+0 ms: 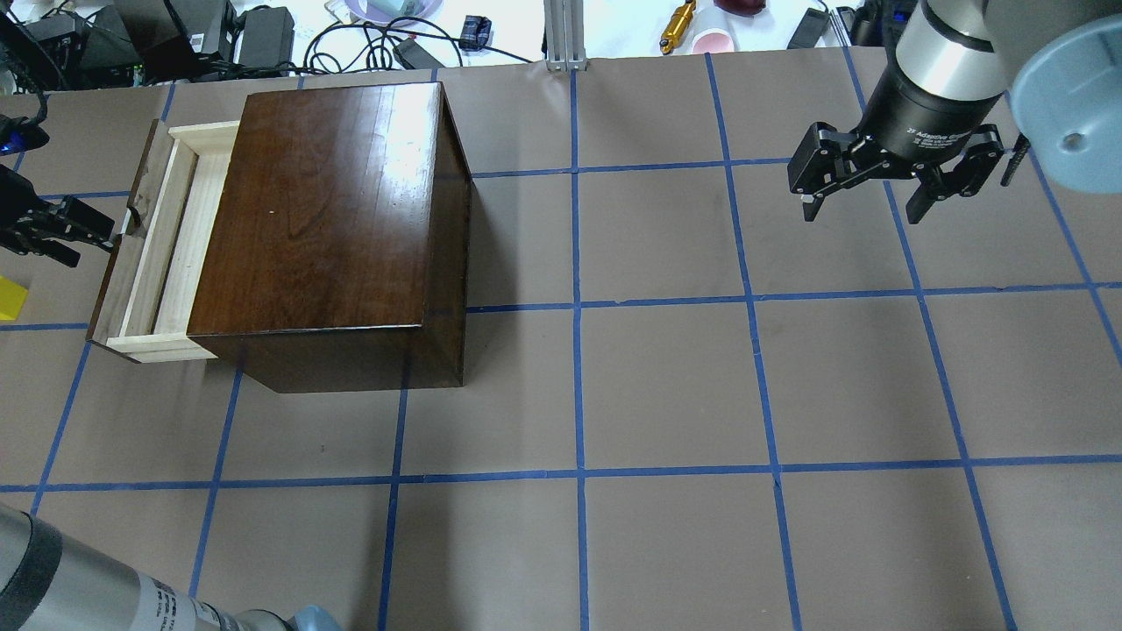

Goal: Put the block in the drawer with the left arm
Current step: 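Release the handle and move the left gripper to the yellow cube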

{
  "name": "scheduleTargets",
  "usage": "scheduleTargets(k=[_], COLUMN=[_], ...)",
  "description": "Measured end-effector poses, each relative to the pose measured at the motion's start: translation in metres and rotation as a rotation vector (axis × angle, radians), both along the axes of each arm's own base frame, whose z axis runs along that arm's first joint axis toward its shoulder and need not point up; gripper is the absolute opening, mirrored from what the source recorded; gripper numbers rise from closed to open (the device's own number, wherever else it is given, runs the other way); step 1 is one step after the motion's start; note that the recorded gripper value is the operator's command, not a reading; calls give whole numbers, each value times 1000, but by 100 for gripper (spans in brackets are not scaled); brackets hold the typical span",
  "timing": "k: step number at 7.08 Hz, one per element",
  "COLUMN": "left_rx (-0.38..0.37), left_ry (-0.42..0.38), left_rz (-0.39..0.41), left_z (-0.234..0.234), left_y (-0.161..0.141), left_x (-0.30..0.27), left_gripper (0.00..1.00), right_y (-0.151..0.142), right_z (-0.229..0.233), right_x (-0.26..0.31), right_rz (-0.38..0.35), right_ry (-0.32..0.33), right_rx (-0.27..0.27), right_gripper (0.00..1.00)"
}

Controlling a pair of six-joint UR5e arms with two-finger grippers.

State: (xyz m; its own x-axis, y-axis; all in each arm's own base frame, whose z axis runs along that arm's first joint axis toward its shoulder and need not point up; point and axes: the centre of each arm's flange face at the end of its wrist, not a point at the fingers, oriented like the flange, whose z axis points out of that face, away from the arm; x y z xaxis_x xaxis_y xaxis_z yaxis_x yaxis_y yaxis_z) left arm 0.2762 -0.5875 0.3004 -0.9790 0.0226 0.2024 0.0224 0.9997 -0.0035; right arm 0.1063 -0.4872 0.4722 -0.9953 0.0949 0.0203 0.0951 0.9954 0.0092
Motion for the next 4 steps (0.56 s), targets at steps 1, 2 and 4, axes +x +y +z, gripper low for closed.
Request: scheduleTargets(k=[1, 2, 4], left_rx=[-6, -15, -16], left_ry=[-6, -16, -87], left_rz=[2, 3, -2], left_z=[7, 17, 41], left_y=[2, 3, 0], left_x=[-1, -2, 7], left_gripper=[96, 96, 96], right_y=[0, 0, 0], right_z=[0, 0, 0], right_x=[0, 0, 0], right_rz=[0, 0, 0], right_ry=[0, 0, 0], right_rx=[0, 0, 0], right_gripper=[100, 100, 100])
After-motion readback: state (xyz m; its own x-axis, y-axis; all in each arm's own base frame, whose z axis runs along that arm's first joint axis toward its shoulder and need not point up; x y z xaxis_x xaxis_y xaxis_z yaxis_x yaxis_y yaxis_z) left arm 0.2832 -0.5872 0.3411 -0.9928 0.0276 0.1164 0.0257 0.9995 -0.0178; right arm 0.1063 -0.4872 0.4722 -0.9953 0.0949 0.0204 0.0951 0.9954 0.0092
